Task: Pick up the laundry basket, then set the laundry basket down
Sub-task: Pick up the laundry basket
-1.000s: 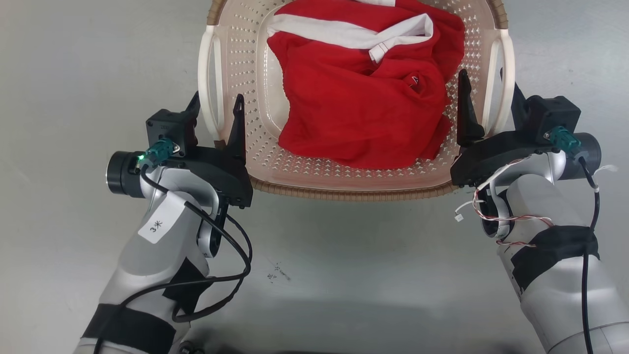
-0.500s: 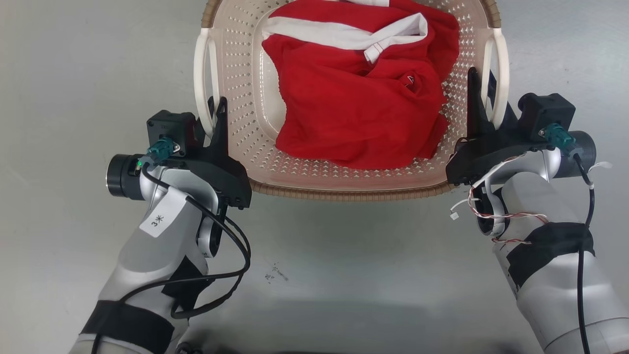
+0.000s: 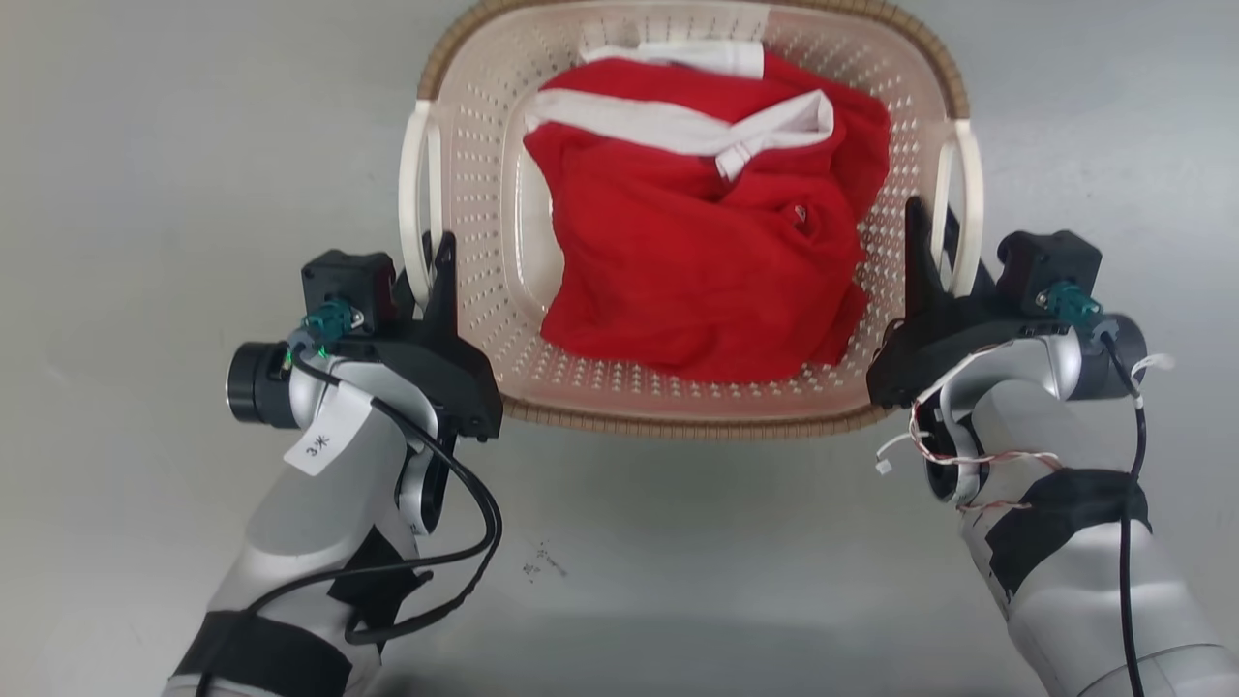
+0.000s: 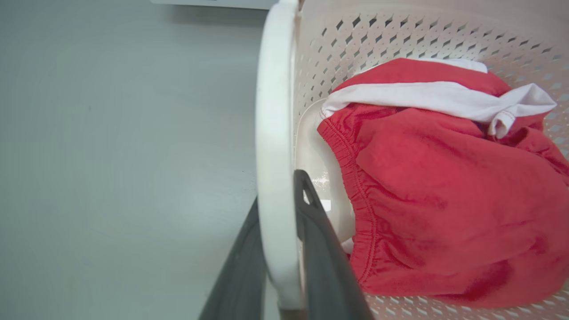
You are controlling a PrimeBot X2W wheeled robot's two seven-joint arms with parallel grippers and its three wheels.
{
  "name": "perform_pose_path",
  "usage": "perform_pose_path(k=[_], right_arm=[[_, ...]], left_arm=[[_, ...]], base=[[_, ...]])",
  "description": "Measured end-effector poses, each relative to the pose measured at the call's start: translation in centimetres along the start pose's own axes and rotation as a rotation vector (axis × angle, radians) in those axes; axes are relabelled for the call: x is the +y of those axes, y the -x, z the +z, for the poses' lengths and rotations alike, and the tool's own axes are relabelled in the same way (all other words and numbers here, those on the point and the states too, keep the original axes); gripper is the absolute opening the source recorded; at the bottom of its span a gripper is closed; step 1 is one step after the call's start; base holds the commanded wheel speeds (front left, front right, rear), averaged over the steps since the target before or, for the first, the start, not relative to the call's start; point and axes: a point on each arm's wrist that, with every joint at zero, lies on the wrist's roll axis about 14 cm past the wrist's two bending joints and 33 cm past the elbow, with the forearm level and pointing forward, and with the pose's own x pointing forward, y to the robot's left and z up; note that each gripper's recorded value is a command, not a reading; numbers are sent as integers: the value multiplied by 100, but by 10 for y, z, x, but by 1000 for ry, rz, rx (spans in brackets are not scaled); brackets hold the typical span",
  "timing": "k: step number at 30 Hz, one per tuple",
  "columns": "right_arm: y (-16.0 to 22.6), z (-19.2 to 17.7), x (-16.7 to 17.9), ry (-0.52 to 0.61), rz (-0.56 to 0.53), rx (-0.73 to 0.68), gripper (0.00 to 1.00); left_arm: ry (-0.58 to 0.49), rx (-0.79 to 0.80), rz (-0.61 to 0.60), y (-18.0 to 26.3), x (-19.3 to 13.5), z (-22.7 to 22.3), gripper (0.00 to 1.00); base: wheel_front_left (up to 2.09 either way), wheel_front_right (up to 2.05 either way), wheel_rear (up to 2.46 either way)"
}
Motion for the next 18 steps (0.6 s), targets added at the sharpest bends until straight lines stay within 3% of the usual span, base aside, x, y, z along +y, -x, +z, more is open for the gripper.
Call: perform_pose_path(k=[18], right_arm=[[61, 36, 20, -23, 8, -17, 0]], left_arm=[[6, -40, 9, 61, -9, 25, 0]], base=[[0, 0, 0]])
